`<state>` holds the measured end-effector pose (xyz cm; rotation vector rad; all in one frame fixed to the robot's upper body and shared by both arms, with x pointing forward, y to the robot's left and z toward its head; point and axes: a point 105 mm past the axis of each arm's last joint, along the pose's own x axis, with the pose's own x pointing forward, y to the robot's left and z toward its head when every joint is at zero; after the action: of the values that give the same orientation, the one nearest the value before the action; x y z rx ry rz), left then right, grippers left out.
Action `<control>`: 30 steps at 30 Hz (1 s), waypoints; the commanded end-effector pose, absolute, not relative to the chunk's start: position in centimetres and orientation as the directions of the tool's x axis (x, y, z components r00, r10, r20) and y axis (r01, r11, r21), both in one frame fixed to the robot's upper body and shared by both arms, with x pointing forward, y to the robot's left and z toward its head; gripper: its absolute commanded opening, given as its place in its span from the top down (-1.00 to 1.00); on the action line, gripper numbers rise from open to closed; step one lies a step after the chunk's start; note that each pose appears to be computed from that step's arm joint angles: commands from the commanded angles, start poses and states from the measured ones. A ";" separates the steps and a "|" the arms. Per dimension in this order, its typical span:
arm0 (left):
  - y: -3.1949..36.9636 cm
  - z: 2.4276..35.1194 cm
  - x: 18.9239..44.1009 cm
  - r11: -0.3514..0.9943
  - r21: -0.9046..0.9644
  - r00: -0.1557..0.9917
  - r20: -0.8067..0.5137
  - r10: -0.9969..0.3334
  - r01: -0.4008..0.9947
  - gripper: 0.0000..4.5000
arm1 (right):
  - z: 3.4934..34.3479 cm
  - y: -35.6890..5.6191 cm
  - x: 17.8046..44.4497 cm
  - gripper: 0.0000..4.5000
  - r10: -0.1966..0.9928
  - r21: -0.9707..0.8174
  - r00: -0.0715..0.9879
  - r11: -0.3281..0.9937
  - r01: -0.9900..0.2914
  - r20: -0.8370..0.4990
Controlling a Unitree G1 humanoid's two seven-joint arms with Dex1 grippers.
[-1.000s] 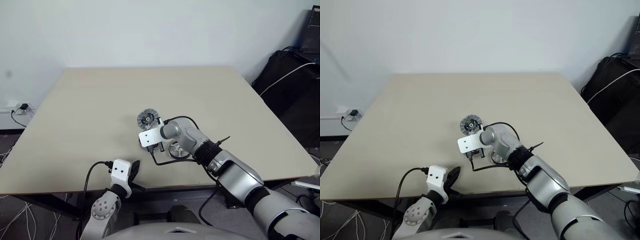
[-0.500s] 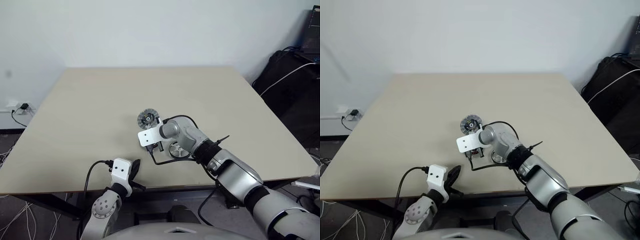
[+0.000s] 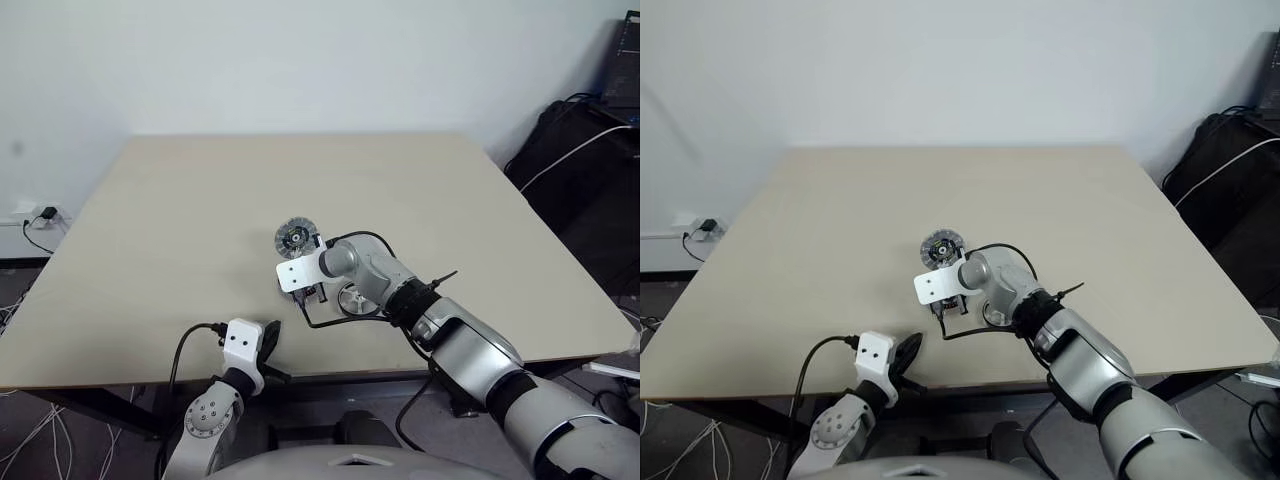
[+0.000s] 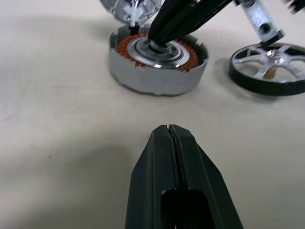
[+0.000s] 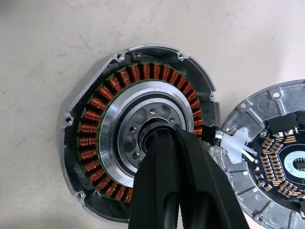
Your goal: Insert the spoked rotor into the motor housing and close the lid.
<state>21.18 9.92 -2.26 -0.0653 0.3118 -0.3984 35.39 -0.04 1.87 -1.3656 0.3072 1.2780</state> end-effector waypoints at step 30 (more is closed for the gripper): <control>9.7 -1.9 21.6 0.912 -0.120 0.881 -0.236 -0.410 0.393 0.98 | 4.2 0.1 35.4 0.99 0.608 -0.610 0.565 0.162 -0.776 -0.558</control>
<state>21.11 10.04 -2.86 -0.0706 0.3053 -0.4056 34.40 -0.13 1.86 -1.0381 0.2801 1.0757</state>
